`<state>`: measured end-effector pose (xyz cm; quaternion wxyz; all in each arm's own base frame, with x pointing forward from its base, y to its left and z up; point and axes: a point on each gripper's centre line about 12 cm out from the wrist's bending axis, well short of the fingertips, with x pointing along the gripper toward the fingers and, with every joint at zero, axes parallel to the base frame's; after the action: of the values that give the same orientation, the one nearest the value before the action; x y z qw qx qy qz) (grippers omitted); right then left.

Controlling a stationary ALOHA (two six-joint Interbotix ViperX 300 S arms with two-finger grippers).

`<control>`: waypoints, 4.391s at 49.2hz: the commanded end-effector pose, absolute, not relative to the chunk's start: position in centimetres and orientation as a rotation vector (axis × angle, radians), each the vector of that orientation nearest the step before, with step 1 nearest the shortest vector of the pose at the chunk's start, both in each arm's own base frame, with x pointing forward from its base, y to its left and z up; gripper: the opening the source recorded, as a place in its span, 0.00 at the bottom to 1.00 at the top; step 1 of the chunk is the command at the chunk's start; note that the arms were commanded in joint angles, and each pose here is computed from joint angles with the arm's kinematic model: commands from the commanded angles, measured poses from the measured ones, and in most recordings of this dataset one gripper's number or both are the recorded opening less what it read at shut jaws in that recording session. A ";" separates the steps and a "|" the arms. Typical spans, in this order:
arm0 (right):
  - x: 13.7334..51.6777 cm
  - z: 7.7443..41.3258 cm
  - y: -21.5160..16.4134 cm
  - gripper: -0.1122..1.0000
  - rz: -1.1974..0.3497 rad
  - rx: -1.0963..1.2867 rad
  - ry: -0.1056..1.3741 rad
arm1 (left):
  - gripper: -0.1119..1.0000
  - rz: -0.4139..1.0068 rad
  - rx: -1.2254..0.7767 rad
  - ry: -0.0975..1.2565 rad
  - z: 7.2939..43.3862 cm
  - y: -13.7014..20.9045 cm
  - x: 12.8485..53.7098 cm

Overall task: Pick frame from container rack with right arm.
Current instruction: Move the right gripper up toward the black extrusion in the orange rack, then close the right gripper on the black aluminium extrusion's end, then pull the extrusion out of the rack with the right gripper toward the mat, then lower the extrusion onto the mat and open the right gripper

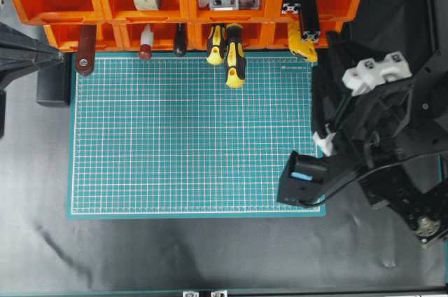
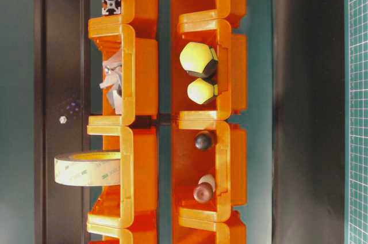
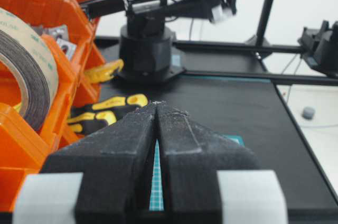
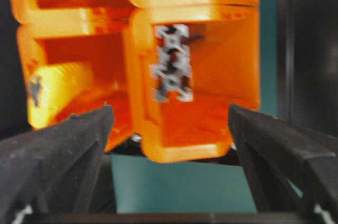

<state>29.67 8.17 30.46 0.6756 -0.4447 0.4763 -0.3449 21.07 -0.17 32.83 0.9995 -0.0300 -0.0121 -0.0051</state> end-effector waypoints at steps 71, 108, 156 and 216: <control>31.7 27.8 2.4 0.52 -0.860 -0.998 1.097 | 0.11 -0.001 -0.060 -0.051 33.9 0.1 21.2; 28.7 34.8 7.5 0.32 -0.983 -1.057 0.979 | 0.11 0.001 -0.061 -0.057 34.1 0.1 21.1; 28.3 26.7 18.3 0.32 -0.235 -1.287 0.948 | 0.11 -0.001 -0.063 -0.060 34.1 0.1 21.1; 38.8 16.1 13.4 0.32 0.031 -1.117 1.116 | 0.11 -0.003 -0.081 -0.055 34.4 0.0 20.3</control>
<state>38.66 12.81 15.41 0.6861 -0.5158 0.5130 0.0044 20.18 0.04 33.27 0.9990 -0.0422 -0.0146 -0.0002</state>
